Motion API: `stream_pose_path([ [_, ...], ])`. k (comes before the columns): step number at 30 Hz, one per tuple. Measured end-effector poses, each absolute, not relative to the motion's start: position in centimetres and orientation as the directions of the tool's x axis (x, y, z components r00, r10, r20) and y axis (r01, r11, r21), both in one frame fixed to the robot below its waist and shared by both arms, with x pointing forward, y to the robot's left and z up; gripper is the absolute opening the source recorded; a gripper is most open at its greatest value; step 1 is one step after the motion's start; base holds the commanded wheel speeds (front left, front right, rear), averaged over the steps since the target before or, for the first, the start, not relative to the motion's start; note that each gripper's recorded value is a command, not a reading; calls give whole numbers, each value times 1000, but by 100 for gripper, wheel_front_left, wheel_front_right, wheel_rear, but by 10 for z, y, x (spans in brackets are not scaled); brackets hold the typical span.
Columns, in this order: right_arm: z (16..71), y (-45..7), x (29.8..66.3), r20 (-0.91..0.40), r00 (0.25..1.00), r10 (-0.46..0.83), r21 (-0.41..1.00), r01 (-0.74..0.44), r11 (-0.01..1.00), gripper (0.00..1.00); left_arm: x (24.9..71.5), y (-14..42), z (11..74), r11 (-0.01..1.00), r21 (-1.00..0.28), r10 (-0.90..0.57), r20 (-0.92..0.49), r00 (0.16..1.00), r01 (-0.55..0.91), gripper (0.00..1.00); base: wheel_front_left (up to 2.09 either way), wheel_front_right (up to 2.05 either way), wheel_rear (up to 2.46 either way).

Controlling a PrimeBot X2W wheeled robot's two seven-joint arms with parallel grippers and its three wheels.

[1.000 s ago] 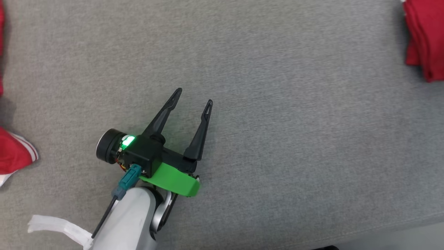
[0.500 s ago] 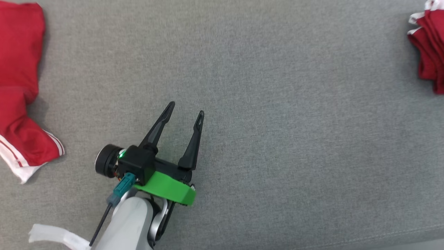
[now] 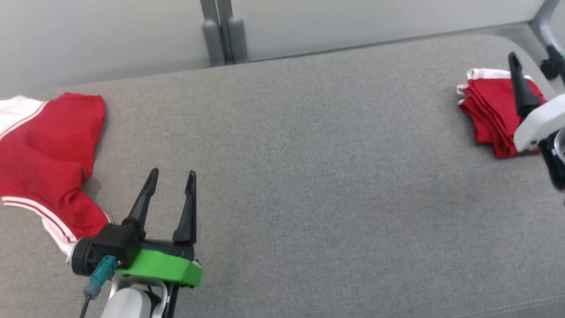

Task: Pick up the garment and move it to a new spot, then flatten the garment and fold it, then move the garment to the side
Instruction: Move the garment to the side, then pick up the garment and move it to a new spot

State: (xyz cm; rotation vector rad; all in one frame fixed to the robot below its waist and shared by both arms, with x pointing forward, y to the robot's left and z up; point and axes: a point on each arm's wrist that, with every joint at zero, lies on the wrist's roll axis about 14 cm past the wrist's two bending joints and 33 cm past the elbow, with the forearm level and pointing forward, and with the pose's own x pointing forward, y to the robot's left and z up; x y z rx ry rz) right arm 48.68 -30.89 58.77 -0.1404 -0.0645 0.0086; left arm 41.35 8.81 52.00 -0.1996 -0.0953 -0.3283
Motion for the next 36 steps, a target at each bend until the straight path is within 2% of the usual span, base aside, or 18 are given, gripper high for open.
stream_pose_path([
  [8,601,-286,422,206,978,35,6,-37,999,100,392,117,538,952,-175,-223,162,961,250,100,0,0,0],
  [16,559,-265,384,179,984,4,106,-23,994,100,388,139,530,967,-176,-159,140,977,183,100,0,0,0],
  [24,542,-252,372,154,988,-3,140,-19,990,100,389,139,524,970,-175,-146,126,981,167,100,0,0,0],
  [36,534,-242,376,130,991,29,133,-46,990,100,388,135,520,969,-170,-162,118,980,181,100,0,0,0],
])
